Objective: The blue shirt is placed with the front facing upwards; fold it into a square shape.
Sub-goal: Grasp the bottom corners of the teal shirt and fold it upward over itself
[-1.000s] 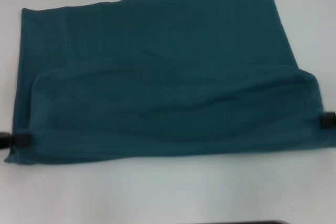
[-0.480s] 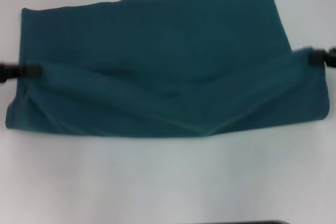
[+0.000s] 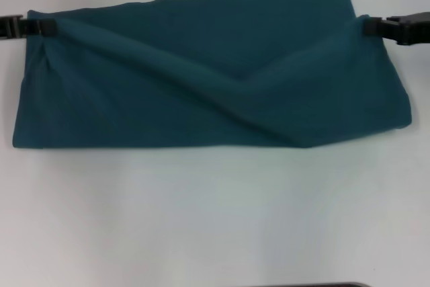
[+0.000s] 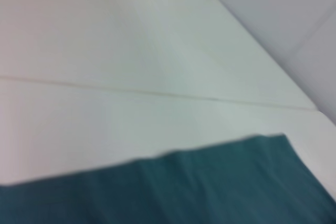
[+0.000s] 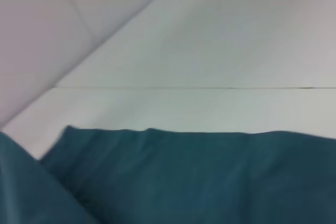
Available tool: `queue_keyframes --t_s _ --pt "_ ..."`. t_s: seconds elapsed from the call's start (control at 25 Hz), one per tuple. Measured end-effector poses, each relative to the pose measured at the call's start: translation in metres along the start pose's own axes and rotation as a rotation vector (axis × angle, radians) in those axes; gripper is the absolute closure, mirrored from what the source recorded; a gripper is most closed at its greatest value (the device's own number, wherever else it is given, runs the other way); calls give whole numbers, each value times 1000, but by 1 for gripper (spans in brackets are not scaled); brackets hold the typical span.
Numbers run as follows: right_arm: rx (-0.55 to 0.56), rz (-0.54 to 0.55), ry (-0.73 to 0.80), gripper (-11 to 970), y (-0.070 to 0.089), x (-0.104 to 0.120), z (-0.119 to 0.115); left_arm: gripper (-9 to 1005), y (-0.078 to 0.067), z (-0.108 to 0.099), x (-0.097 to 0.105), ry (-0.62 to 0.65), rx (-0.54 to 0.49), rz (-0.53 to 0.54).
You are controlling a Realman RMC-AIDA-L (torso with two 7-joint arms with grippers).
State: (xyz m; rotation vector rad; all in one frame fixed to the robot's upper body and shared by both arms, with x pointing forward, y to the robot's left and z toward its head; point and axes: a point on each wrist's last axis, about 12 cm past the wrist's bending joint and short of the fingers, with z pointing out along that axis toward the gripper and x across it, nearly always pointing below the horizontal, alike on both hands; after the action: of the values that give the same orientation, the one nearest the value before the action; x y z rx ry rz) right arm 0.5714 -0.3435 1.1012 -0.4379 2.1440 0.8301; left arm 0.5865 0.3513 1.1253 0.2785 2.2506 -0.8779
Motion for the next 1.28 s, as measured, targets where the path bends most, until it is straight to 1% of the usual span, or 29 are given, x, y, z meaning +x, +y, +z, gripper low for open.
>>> queue_keyframes --t_s 0.12,0.4,0.64,0.76,0.84,1.0,1.28 --pt "60 -2 -7 930 -5 -4 13 991 3 9 -5 -26 -36 -3" --pt "181 -27 -15 930 -11 -14 47 991 6 28 -15 -52 -116 6" --pt "262 -79 -14 930 -9 -21 75 991 7 40 -20 -82 -166 5" --pt "314 -97 -26 930 -8 -22 85 991 8 44 -21 -99 -197 7" --pt "339 -105 -37 929 -8 -24 87 991 9 46 -24 -114 -222 9" --pt "348 -107 -55 929 -8 -27 89 992 11 48 -28 -137 -257 13" --pt "356 -89 -90 923 -10 -34 87 992 10 51 -34 -172 -274 16"
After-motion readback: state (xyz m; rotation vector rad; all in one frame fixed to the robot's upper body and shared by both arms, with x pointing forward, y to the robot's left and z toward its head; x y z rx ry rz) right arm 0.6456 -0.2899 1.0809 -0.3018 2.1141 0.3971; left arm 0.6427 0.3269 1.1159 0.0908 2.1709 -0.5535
